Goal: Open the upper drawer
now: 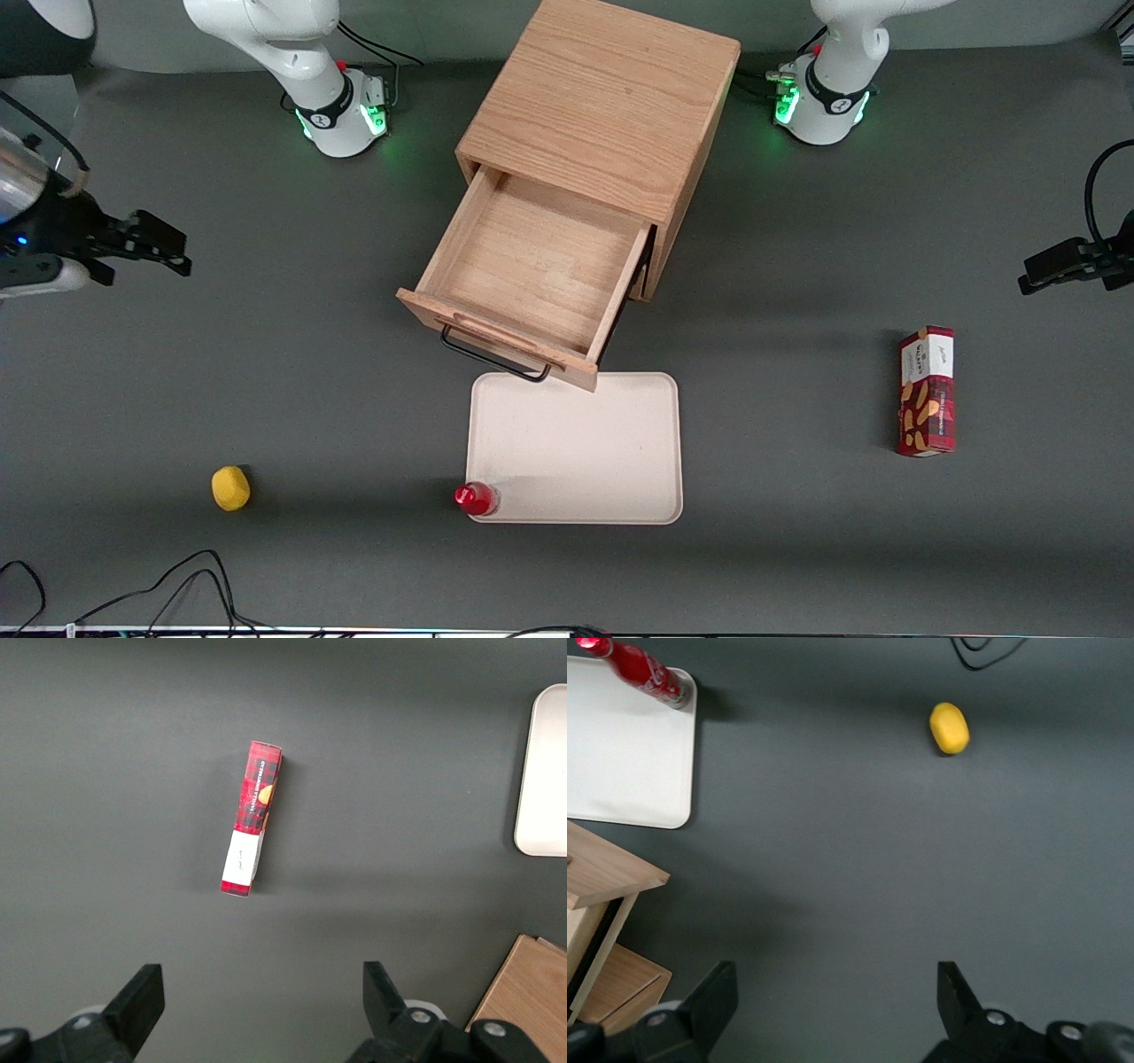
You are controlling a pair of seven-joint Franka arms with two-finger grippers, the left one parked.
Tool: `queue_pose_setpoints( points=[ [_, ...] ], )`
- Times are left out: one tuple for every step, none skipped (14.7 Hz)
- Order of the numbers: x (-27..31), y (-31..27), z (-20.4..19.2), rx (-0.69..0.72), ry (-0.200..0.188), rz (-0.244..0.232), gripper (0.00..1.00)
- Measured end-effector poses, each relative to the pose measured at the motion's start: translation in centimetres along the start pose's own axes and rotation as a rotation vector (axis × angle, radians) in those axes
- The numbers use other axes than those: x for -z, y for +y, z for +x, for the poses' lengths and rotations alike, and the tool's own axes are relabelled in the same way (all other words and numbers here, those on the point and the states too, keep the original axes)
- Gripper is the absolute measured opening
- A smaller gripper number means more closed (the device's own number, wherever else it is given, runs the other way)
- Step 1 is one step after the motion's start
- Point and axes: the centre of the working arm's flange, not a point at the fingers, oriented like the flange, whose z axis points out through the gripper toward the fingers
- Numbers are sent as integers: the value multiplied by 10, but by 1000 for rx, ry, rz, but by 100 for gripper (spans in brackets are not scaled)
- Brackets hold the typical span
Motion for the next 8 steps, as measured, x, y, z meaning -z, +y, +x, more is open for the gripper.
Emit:
queue_pose_setpoints(
  points=[
    [2,3,-3,-6,0,-1,100],
    [1,2,-4,-11,-2,-1,100],
    [0,0,-4,-25,-6,-1,100],
    [-3,-4,-4,-41,-11,-1,100],
    [-4,-9,-4,-53,-14,-2,100],
    [-5,-15,-3,-61,-15,-2,100],
    [-5,-21,-4,-71,-16,-2,100],
    [-6,-25,-4,-81,-17,-2,100]
  ],
)
